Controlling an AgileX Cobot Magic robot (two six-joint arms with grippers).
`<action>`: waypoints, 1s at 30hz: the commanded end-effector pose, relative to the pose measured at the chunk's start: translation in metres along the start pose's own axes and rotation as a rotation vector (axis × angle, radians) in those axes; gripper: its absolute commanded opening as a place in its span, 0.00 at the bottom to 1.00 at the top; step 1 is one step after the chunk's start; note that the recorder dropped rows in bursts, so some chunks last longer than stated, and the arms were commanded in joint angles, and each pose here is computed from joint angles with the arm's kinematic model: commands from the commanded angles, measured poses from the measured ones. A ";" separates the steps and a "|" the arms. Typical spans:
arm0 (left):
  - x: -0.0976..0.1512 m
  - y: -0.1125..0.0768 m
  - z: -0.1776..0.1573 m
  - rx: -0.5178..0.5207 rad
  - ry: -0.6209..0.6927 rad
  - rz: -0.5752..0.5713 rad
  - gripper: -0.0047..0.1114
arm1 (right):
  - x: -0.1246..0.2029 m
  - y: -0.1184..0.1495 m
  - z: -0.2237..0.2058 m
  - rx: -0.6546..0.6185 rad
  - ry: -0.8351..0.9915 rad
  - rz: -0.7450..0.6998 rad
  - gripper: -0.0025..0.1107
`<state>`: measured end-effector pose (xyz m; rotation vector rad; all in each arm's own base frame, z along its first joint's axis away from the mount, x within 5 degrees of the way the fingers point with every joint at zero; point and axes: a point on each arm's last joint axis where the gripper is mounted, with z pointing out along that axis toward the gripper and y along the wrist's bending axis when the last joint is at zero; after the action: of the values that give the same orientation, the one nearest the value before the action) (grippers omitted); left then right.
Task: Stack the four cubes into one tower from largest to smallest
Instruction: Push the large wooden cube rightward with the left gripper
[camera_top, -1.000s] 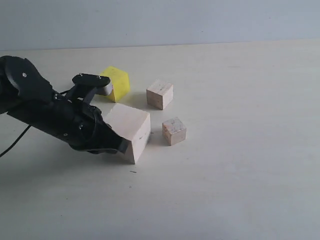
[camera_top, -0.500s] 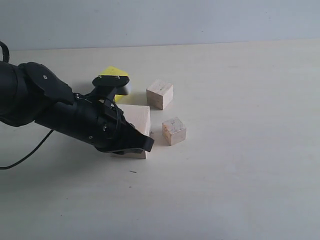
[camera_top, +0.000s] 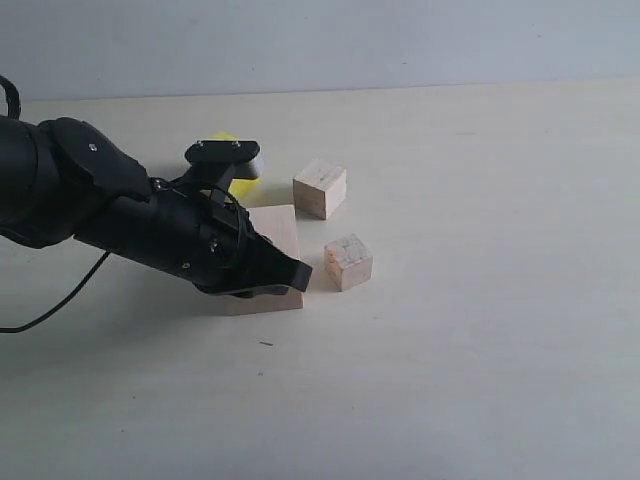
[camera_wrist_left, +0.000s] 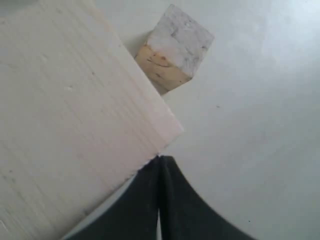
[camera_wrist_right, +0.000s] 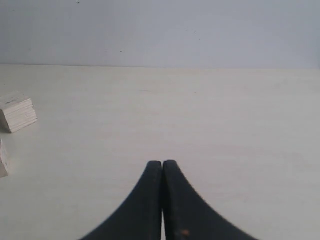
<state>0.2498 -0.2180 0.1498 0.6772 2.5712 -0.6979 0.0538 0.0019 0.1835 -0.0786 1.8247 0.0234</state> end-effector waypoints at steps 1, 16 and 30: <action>-0.002 -0.002 0.000 -0.002 -0.011 -0.002 0.04 | 0.001 0.000 0.000 0.000 -0.008 -0.002 0.02; 0.018 0.004 0.003 -0.019 0.060 0.031 0.04 | 0.001 0.000 0.000 0.000 -0.008 -0.002 0.02; 0.014 0.010 0.003 -0.089 0.007 0.047 0.04 | 0.001 0.000 0.000 0.000 -0.008 -0.002 0.02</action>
<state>0.2444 -0.2067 0.1369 0.7122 2.5798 -0.5845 0.0538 0.0019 0.1835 -0.0786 1.8247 0.0234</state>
